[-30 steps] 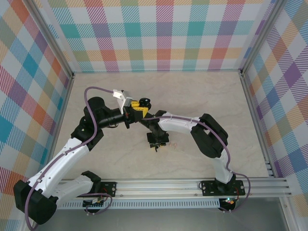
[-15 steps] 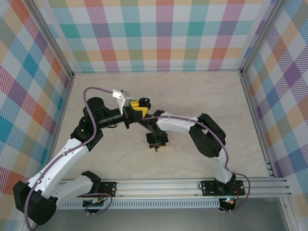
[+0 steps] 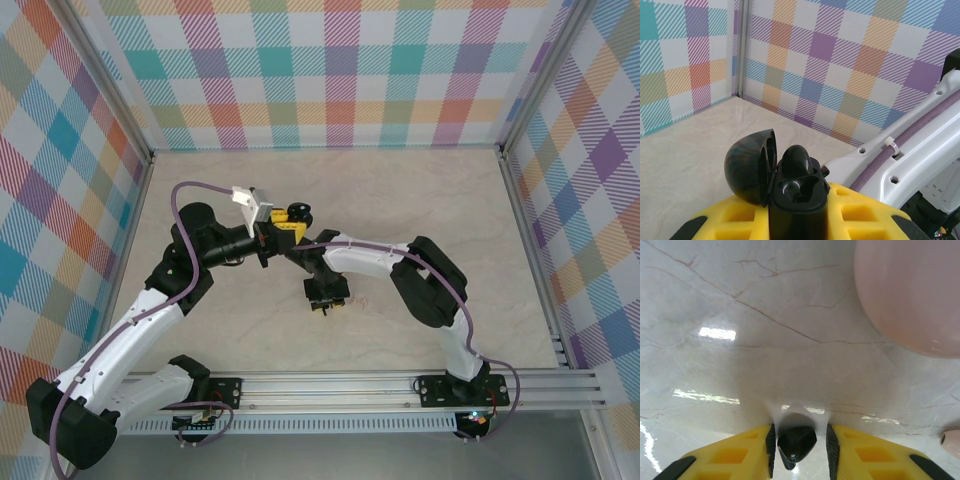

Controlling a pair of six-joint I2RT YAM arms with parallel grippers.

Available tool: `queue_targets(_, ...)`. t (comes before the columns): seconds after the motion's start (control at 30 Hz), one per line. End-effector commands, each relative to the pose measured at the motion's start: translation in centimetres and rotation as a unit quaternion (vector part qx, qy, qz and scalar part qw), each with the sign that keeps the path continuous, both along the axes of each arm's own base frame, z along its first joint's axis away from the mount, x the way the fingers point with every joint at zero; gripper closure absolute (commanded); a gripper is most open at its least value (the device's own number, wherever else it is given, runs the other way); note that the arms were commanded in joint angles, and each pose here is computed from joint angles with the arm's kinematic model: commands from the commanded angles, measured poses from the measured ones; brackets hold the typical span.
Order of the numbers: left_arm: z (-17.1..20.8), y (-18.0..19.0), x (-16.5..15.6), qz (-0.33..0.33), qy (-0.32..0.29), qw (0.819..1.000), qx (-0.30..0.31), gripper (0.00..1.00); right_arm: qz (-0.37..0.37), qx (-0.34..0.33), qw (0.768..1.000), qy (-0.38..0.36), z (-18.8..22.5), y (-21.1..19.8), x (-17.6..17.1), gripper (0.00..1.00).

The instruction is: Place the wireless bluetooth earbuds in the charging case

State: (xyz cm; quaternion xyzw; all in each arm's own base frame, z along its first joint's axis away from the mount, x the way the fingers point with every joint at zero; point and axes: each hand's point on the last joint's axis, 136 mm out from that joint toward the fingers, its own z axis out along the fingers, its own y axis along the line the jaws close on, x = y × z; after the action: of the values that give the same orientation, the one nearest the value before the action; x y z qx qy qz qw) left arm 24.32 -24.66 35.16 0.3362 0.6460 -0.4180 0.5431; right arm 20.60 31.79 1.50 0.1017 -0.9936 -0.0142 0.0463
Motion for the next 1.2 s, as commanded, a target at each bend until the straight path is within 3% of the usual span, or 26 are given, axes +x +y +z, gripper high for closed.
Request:
queue_targets(0.0,0.6,0.4,-0.2,0.004,-0.016,1.000,-0.003,0.82,-0.003,-0.011,1.000,0.008,-1.3,0.2,-0.2,0.66)
queue_targets(0.43,0.8,0.4,-0.2,0.003,-0.016,1.000,-0.002,0.82,0.001,-0.010,1.000,-0.015,-0.8,0.0,0.5,0.77)
queue_targets(0.8,0.6,0.4,0.1,0.008,-0.009,1.000,0.002,0.82,-0.021,0.103,0.991,-0.082,3.7,0.5,3.5,0.79)
queue_targets(1.03,0.0,0.5,0.8,0.024,0.002,1.000,0.005,0.82,-0.068,0.180,0.975,-0.114,6.1,-1.6,6.0,0.79)
queue_targets(1.17,-0.3,0.5,1.1,0.027,0.010,1.000,0.006,0.82,-0.106,0.173,0.971,-0.126,6.2,-4.4,7.4,0.79)
